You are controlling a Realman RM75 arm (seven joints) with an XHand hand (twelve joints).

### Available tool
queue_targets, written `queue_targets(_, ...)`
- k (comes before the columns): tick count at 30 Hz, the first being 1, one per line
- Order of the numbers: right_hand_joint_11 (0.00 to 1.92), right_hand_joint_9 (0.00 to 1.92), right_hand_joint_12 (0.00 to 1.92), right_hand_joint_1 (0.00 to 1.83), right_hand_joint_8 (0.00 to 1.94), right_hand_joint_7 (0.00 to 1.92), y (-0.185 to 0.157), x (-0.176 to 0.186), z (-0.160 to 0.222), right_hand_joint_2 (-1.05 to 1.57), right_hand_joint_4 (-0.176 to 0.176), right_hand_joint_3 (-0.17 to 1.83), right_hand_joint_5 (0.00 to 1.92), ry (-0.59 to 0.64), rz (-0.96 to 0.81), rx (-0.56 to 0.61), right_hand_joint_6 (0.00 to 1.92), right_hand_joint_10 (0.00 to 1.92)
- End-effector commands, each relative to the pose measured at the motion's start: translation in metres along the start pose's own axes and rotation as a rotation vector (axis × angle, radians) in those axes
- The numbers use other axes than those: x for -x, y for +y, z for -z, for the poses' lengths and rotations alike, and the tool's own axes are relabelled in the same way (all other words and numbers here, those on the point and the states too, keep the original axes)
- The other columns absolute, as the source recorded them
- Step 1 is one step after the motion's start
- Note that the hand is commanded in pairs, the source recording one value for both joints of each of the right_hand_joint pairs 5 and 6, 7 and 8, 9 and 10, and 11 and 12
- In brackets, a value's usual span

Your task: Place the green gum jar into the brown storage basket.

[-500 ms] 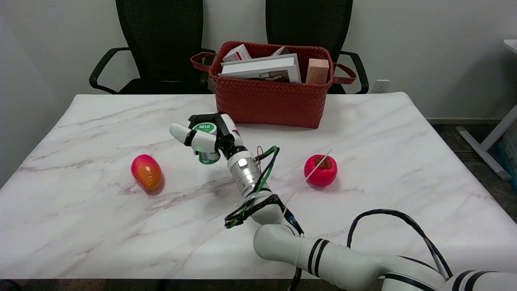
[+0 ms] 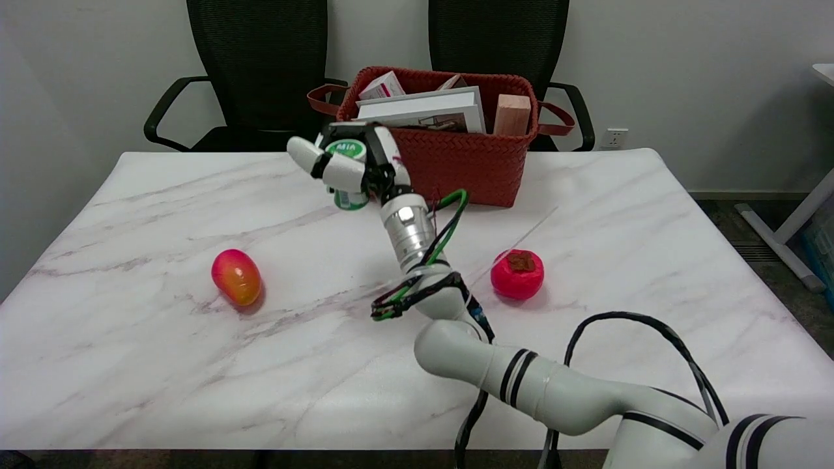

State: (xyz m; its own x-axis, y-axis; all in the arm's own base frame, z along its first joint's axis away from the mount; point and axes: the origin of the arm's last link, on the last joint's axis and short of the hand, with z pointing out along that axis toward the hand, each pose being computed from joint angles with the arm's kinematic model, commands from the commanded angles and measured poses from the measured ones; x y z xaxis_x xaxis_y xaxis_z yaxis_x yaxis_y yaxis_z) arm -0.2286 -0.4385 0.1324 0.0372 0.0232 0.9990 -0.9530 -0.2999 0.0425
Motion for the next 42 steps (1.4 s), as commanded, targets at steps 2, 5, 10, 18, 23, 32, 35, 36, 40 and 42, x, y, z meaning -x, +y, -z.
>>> queue_targets(2,1.56,1.64,1.56,1.1,1.8,1.8,-0.078,-0.036,-0.063,1.46,0.0,0.54,1.92,0.097,0.095,-0.215,1.92,1.64)
queue_targets(5,1.56,1.65,1.56,1.09,1.8,1.8,-0.094,-0.039,-0.072,1.47,0.0,0.54,1.92,0.106,0.124,-0.253,1.92,1.65)
queue_targets(10,1.56,1.65,1.56,1.09,1.8,1.8,-0.115,-0.048,-0.082,1.49,0.0,0.55,1.92,0.135,0.17,-0.296,1.92,1.65)
queue_targets(18,1.54,1.64,1.54,1.09,1.79,1.79,-0.135,-0.068,-0.101,1.48,0.0,0.55,1.92,0.19,0.273,-0.319,1.92,1.64)
queue_targets(23,1.52,1.63,1.52,1.1,1.79,1.79,-0.14,-0.08,-0.121,1.45,0.0,0.57,1.92,0.214,0.347,-0.299,1.92,1.63)
queue_targets(32,1.44,1.6,1.44,1.14,1.77,1.77,-0.121,-0.094,-0.15,1.32,0.0,0.62,1.92,0.246,0.437,-0.187,1.92,1.6)
queue_targets(35,1.42,1.58,1.42,1.15,1.75,1.75,-0.12,-0.101,-0.156,1.25,0.0,0.65,1.92,0.261,0.454,-0.168,1.92,1.58)
queue_targets(36,1.42,1.57,1.42,1.15,1.75,1.75,-0.119,-0.103,-0.157,1.23,0.0,0.65,1.92,0.267,0.461,-0.161,1.92,1.57)
queue_targets(40,1.4,1.56,1.4,1.14,1.74,1.74,-0.116,-0.117,-0.162,1.2,0.0,0.65,1.92,0.296,0.479,-0.129,1.92,1.56)
queue_targets(42,1.4,1.55,1.4,1.13,1.73,1.73,-0.114,-0.128,-0.164,1.2,0.0,0.65,1.92,0.318,0.484,-0.106,1.92,1.55)
